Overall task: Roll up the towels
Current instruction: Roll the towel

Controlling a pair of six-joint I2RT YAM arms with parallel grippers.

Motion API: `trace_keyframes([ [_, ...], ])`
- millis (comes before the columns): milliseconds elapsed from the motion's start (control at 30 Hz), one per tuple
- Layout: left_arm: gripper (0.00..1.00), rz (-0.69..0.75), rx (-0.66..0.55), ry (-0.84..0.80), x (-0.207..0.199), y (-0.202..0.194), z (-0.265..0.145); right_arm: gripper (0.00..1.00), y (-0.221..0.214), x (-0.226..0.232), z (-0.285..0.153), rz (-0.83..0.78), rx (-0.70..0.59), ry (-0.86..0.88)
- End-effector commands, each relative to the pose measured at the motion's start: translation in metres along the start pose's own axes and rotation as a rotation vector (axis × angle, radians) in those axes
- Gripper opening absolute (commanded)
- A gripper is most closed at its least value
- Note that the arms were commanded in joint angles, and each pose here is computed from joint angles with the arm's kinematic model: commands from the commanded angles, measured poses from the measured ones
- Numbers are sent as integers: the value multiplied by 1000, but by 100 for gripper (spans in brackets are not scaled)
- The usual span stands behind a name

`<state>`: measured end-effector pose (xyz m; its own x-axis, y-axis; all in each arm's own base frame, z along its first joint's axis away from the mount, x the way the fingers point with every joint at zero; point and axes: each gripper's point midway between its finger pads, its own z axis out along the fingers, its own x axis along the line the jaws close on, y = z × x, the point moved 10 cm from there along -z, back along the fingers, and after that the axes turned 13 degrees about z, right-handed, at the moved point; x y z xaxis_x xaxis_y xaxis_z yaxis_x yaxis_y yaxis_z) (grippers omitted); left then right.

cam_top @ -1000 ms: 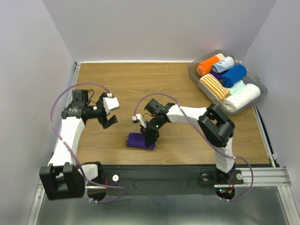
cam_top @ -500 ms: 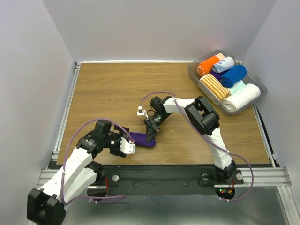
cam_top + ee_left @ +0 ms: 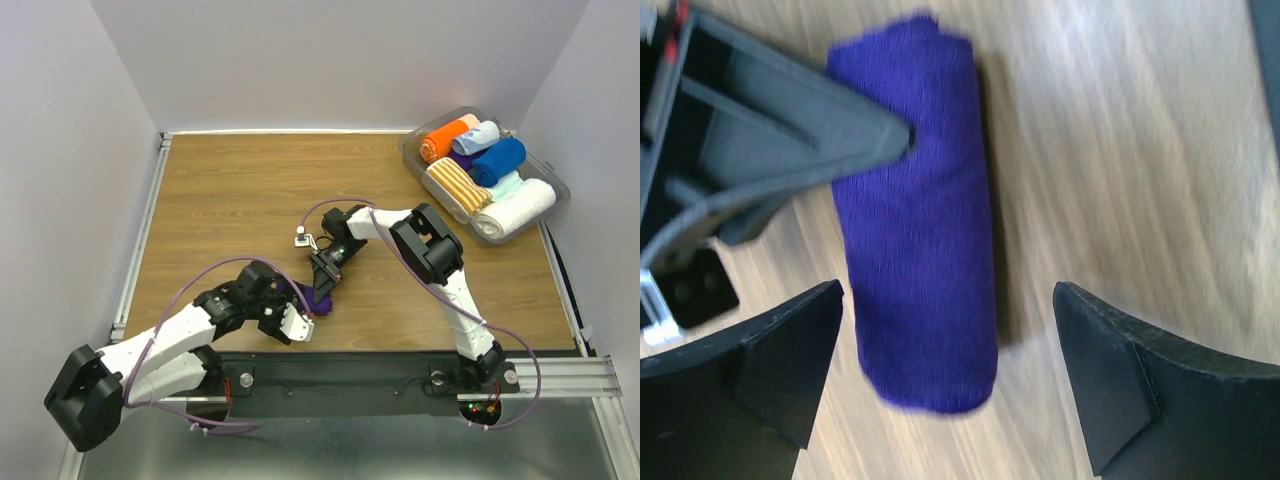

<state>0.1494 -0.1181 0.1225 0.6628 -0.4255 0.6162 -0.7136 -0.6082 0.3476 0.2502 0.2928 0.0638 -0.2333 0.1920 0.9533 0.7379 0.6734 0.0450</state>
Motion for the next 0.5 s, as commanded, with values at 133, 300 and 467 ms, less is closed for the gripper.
trace_keyframes([
  [133,90,-6,25,58,16,6,17,1,-11,-45,2,-39,95,-246],
  [300,77,-50,72,33,13,-1,27,1,-14,-46,1,-56,113,-263],
  [467,40,-110,78,-37,14,-1,32,7,-13,-40,-2,-80,113,-269],
])
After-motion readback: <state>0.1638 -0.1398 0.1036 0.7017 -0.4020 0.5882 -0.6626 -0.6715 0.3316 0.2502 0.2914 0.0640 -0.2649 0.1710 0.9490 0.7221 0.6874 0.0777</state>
